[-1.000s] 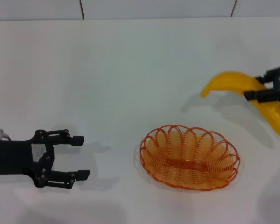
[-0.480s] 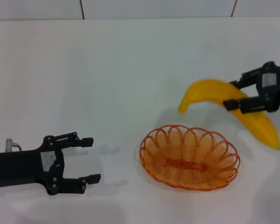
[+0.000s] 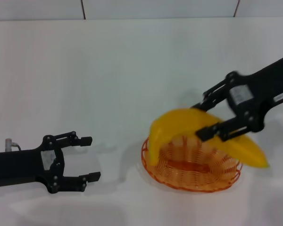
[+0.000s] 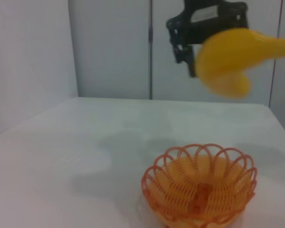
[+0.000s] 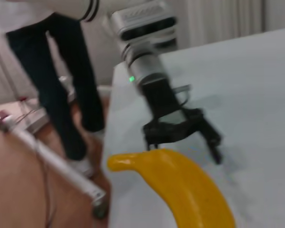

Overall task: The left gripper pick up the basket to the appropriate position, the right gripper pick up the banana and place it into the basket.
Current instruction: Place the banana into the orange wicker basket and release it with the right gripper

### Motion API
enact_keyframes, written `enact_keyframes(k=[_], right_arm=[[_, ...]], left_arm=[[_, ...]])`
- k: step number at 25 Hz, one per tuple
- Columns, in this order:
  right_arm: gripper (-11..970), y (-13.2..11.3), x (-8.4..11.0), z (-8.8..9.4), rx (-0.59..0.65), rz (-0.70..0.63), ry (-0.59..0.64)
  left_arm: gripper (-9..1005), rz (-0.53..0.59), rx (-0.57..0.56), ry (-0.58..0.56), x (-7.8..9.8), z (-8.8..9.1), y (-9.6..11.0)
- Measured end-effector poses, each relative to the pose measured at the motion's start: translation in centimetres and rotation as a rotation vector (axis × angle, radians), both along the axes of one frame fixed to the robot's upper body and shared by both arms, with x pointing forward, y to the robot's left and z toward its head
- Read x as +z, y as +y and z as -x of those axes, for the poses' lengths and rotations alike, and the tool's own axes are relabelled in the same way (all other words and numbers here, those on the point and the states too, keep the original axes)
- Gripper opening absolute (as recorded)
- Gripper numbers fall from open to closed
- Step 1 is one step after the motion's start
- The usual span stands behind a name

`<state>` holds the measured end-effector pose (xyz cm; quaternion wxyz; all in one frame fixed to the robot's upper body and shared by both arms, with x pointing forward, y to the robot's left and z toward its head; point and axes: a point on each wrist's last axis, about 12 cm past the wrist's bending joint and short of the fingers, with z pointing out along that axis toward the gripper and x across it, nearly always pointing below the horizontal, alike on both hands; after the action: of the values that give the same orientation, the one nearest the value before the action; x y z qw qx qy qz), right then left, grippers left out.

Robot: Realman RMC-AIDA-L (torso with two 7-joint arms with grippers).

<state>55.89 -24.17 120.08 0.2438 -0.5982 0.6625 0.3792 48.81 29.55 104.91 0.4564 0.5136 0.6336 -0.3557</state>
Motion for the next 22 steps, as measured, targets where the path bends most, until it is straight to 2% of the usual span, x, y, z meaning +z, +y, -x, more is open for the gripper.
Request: enact_keyframes(k=[10,15,22], right_arm=[[559,3.4,-2.7,-1.8,-0.015,0.031,0.063],[564,4.3,-4.1,-1.4,0.052,0.085,0.077],[571,4.7,-5.2,-1.4,0.041,0.144,0.059]], left_arm=[[859,0.004,0.002,-0.015,0.3,-0.5,-0.3],[859,0.007,0.003,-0.020,0.4,-0.7,-0.3],[859,0.008,0.003,-0.020,0.4,-0.7,-0.3]])
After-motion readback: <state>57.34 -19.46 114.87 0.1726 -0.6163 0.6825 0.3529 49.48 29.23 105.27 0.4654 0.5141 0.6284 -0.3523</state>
